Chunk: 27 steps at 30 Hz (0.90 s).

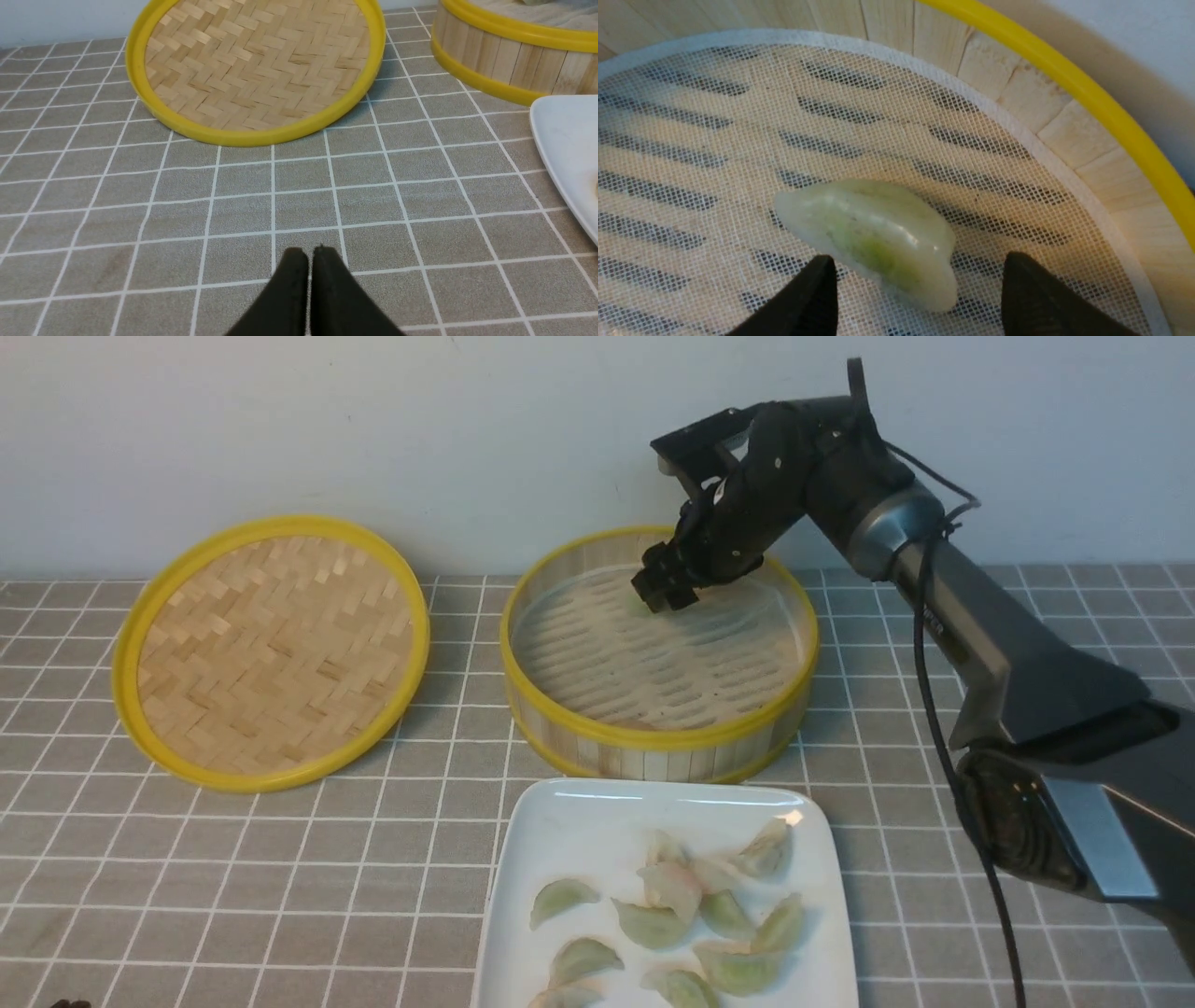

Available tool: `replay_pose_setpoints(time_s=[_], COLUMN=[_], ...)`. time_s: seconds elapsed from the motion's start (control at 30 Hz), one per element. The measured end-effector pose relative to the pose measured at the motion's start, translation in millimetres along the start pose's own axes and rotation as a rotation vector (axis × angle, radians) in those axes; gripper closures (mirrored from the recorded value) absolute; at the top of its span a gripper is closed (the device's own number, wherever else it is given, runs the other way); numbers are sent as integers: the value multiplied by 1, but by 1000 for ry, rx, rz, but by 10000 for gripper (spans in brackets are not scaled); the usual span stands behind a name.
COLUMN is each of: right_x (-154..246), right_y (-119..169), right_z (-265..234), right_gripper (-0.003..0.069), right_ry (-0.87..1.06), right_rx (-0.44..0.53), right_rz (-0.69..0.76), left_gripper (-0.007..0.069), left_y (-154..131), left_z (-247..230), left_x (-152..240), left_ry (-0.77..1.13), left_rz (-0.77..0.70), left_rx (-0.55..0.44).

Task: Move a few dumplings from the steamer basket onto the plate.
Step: Use the right arm to grab a dumpling from inside the steamer

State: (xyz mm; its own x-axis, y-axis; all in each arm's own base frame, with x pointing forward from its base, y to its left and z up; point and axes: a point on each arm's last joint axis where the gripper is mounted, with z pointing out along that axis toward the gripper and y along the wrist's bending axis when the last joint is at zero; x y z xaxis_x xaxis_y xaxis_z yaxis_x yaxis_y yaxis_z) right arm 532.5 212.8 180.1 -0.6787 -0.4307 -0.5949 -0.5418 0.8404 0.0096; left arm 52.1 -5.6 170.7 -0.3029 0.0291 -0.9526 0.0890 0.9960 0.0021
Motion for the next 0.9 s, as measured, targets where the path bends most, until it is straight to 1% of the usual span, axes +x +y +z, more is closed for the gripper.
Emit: replay_pose_setpoints(time_s=[0.2,0.23,0.33,0.4,0.5,0.53,0.67,0.8,0.9], right_x=[3,6,6,6,5,5,5,4,-3], right_y=[0,2,4,4,5,5,5,8,9], right_z=[15,21,23,23,22,22,21,4,-12], right_gripper=[227,228,253,311,423,443,435,435,435], right_ry=[-42,-40,-47,-50,-55,-57,-54,23,10], right_rx=[-13,-40,-60,-65,-70,-71,-72,-97,-95], right_rz=[-4,-5,-20,-26,-25,-25,-25,-28,-23], left_gripper=[630,630,630,630,630,630,630,630,630], left_y=[0,0,0,0,0,0,0,0,0], left_z=[0,0,0,0,0,0,0,0,0], left_x=[0,0,0,0,0,0,0,0,0], left_ry=[0,0,0,0,0,0,0,0,0], left_rz=[0,0,0,0,0,0,0,0,0], left_rx=[0,0,0,0,0,0,0,0,0])
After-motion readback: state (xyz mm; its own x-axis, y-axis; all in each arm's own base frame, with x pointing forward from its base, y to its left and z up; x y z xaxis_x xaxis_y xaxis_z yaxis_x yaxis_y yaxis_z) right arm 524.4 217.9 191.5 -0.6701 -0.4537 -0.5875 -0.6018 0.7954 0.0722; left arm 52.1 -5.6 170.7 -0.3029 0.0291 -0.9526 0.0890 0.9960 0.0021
